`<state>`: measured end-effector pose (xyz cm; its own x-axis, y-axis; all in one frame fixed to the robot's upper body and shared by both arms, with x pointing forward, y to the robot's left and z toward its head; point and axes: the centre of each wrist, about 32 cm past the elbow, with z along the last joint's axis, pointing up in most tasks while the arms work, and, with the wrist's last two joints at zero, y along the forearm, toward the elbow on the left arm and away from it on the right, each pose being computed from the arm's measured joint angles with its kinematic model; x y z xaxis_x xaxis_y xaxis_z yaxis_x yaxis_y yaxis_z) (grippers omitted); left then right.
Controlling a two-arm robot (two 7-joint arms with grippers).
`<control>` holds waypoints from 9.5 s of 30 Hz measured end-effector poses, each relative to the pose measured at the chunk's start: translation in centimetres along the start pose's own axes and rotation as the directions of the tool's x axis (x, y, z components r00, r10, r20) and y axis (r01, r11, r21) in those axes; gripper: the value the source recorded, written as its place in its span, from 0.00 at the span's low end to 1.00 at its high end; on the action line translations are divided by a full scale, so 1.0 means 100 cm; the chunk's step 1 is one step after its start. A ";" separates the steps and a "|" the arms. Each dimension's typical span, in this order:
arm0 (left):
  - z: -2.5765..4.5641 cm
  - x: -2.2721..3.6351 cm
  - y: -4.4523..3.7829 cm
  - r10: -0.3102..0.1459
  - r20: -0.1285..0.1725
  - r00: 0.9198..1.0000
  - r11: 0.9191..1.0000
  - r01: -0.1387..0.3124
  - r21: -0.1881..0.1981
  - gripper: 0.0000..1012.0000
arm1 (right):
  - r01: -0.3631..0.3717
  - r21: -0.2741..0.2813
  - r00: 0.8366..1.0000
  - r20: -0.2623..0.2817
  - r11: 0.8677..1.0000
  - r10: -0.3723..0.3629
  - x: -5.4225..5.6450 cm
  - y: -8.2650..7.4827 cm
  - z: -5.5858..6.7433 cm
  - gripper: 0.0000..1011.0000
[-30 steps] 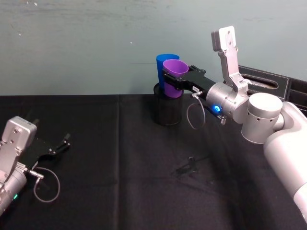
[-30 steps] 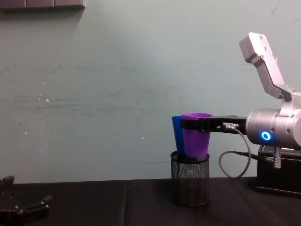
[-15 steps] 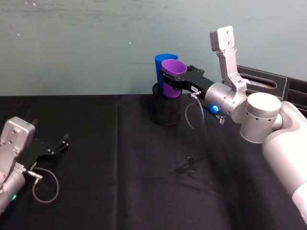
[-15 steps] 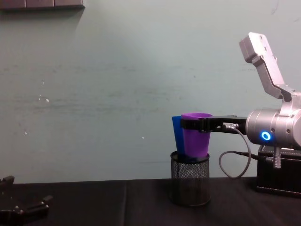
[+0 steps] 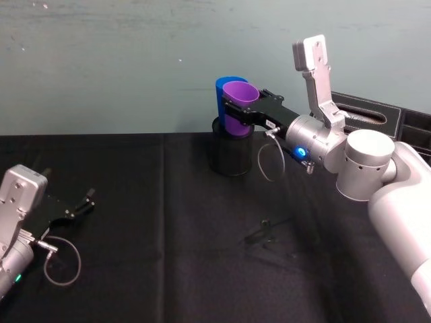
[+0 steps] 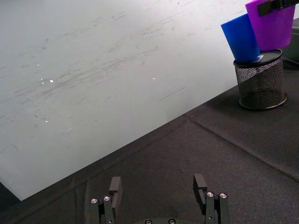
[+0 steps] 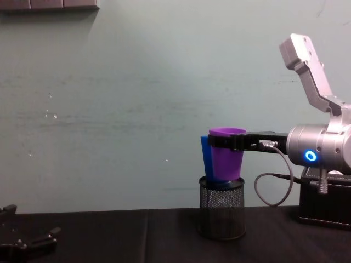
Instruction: Pick up one cup with a gripper and tap it against the other cup.
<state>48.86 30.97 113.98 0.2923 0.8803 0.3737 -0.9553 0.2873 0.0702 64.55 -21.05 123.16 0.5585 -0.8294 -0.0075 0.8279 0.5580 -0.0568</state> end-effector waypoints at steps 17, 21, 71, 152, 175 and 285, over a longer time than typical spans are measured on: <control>0.0000 0.0000 0.0000 0.000 0.000 1.000 1.000 0.000 0.000 0.99 | -0.064 0.012 0.998 0.025 0.998 0.064 -0.006 -0.035 0.006 0.71; 0.0000 0.0000 0.0000 0.000 0.000 1.000 1.000 0.000 0.000 0.99 | -0.084 0.018 0.996 0.031 0.996 0.083 -0.007 -0.047 0.007 0.71; 0.0000 0.0000 0.0000 0.000 0.000 1.000 1.000 0.000 0.000 0.99 | -0.239 -0.015 0.969 0.051 0.971 0.240 -0.029 -0.116 -0.010 0.71; 0.0000 0.0000 0.0000 0.000 0.000 1.000 1.000 0.000 0.000 0.99 | -0.232 -0.069 0.971 0.043 0.970 0.236 -0.029 -0.121 -0.069 0.71; 0.0000 0.0000 0.0000 0.000 0.000 1.000 1.000 0.000 0.000 0.99 | -0.222 -0.078 0.971 0.069 0.972 0.228 -0.023 -0.123 -0.096 0.71; 0.0000 0.0000 0.0000 0.000 0.000 1.000 1.000 0.000 0.000 0.99 | 0.434 0.029 0.900 0.035 0.901 -0.435 -0.027 -0.129 -0.098 0.99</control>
<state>48.86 30.97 113.98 0.2922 0.8803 0.3737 -0.9553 0.2873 0.0702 51.88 -26.21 114.09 0.1446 -0.9881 0.0530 0.9893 0.1434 -0.0251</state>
